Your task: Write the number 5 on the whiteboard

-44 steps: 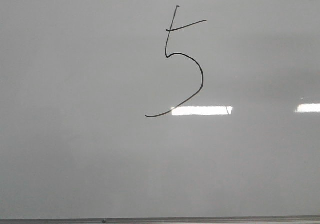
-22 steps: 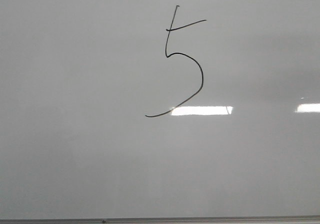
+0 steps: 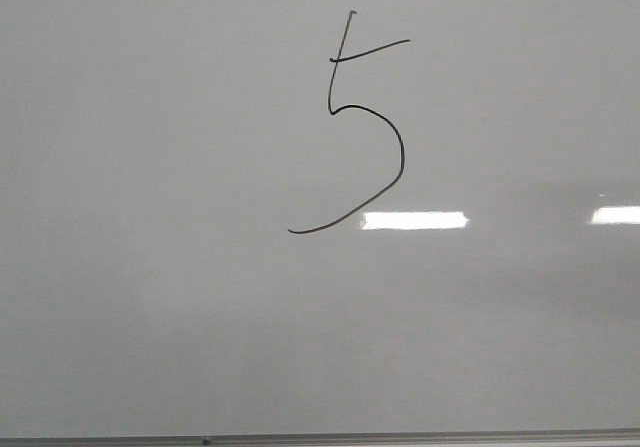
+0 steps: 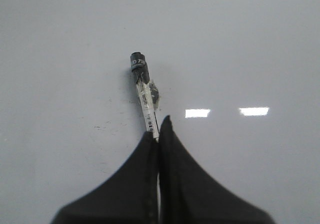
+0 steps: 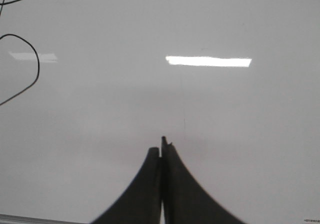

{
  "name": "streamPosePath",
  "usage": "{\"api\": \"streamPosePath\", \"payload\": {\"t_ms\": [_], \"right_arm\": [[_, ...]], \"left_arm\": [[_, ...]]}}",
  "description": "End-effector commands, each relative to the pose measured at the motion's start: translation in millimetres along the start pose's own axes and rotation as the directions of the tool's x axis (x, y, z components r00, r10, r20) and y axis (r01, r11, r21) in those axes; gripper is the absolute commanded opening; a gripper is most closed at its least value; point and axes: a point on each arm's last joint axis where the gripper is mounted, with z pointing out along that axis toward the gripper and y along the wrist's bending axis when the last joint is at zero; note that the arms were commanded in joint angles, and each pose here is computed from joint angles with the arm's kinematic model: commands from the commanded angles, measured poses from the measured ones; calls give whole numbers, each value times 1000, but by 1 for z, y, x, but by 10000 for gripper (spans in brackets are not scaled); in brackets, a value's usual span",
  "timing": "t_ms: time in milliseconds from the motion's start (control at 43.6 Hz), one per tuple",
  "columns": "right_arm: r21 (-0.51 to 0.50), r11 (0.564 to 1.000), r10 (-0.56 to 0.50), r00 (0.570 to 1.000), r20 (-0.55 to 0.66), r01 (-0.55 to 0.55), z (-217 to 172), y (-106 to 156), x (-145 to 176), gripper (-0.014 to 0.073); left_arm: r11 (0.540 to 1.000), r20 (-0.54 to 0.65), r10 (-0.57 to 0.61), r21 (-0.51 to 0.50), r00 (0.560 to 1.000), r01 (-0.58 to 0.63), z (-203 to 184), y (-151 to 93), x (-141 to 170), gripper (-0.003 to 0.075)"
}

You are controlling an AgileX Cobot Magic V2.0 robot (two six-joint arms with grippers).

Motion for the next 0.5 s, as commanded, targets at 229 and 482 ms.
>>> {"api": "streamPosePath", "payload": {"t_ms": [229, 482], "right_arm": [[14, 1000, -28, 994, 110, 26, -10, -1, 9, -69], [14, 1000, -28, 994, 109, 26, -10, -1, 9, -69]], "left_arm": [[1000, 84, -11, -7, 996, 11, -1, 1, -6, -20], [1000, 84, -11, -7, 996, 11, -1, 1, -6, -20]]}}
